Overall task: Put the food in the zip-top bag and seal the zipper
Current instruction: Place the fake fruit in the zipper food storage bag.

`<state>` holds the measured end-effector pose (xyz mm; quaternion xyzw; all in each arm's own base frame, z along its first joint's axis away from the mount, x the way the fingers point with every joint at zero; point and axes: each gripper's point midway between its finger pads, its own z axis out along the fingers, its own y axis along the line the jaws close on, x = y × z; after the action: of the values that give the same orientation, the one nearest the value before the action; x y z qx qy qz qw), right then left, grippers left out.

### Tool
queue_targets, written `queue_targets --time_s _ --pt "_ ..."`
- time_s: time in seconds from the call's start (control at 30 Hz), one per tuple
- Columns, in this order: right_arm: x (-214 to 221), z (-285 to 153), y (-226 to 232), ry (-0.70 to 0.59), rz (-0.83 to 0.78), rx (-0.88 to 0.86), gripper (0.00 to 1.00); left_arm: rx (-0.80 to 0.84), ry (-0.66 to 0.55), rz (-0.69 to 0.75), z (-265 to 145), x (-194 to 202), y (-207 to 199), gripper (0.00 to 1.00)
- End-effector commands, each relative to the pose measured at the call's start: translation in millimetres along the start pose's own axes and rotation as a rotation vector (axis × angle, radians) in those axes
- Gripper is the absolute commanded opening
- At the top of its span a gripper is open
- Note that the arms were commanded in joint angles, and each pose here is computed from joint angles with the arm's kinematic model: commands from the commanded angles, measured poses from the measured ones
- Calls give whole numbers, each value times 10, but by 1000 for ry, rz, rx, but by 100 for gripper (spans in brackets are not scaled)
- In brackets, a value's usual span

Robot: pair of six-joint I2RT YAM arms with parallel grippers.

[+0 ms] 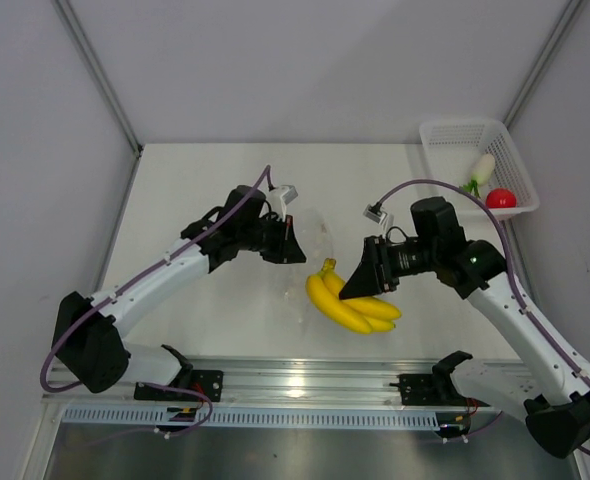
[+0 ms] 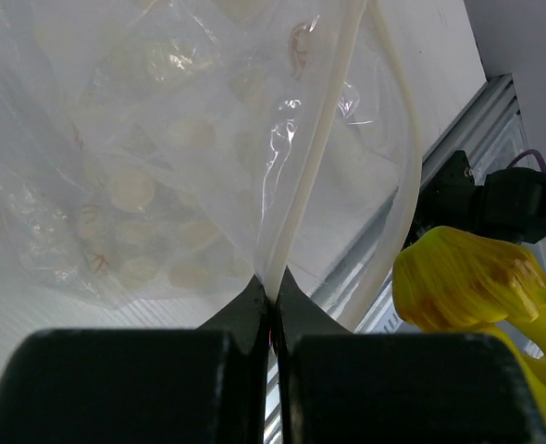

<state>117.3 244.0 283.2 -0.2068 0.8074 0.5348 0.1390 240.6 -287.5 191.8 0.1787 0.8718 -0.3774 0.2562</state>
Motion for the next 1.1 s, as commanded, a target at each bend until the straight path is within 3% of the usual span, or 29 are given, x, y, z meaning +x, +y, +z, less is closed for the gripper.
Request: queue_targets --time_s 0.0,0.17,0.37,0.73,0.97,1.07 --pt "-73 6 243 14 -62 -120 0 76 -58 74 -104 -71 -174 0" --pt "-81 57 312 37 -54 -180 0 79 -54 79 -137 -15 -207 0" --pt "-107 193 12 55 8 -76 0 99 -56 86 -176 32 -300 1" --pt "-36 227 -692 110 -7 328 0 78 -7 24 -170 172 -356 0" --pt "-129 251 -937 87 -34 598 0 65 45 -15 -156 226 -593 1" --pt "-138 352 -925 90 -84 636 0 88 73 -27 -123 256 -689 1"
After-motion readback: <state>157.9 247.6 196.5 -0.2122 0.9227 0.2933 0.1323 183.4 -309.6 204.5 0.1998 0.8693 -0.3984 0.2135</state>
